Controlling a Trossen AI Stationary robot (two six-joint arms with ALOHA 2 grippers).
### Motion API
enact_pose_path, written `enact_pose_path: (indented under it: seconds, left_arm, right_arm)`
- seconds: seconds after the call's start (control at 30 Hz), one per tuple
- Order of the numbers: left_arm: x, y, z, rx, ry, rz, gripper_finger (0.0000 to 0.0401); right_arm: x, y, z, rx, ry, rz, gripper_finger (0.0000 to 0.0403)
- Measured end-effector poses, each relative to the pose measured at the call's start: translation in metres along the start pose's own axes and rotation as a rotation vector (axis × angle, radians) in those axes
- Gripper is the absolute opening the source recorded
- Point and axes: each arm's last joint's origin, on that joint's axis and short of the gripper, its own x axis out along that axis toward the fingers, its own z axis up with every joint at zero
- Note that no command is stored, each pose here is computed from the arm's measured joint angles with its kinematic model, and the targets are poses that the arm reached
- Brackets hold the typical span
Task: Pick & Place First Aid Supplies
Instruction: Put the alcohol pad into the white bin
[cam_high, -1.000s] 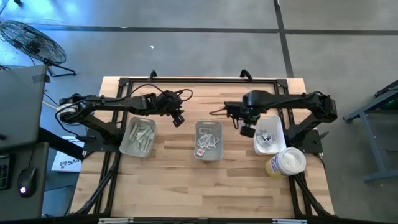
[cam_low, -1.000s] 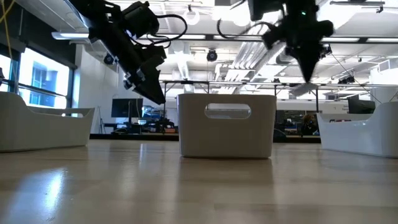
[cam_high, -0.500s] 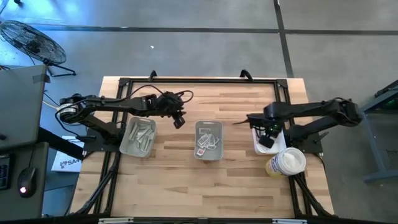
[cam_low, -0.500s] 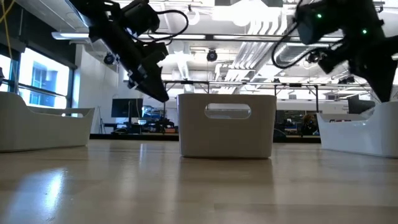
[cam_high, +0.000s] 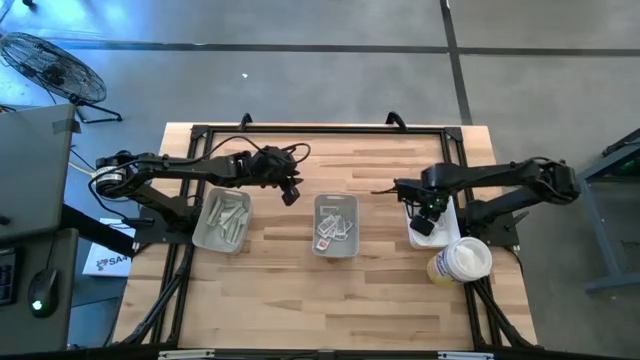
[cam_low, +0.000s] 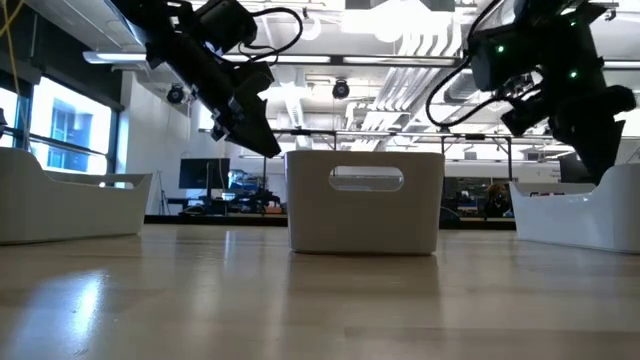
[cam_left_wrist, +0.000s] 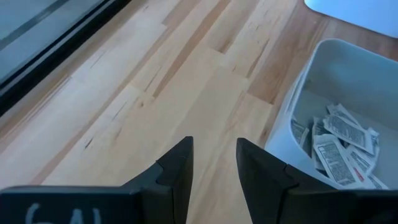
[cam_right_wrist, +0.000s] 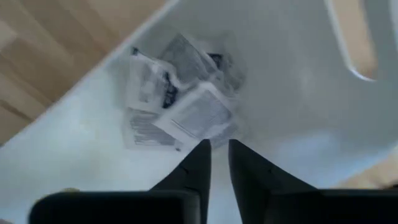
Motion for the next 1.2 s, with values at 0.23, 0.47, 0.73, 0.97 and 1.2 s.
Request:
enact_pose_path:
  seconds: [0.23,0.47,0.73,0.97,1.2]
  left_arm:
    - [0.0,0.0,0.0,0.0,0.001,-0.004,0.012]
    - [0.0,0.0,-0.001,0.004,0.011,-0.002,0.012]
    - [0.0,0.001,-0.004,0.008,0.037,0.004,0.012]
    - [0.0,0.001,-0.006,0.012,0.058,0.011,0.012]
    - [0.0,0.001,-0.006,0.015,0.059,0.015,0.012]
  right_arm:
    - [0.017,0.0,0.009,-0.035,0.019,0.062,0.0086]
    - [0.037,0.001,0.029,-0.046,0.078,0.008,0.0079]
    - [0.061,0.004,0.048,-0.06,0.136,-0.05,0.0074]
    - [0.065,0.006,0.055,-0.07,0.095,-0.052,0.0074]
    - [0.059,0.004,0.048,-0.059,0.115,-0.067,0.0074]
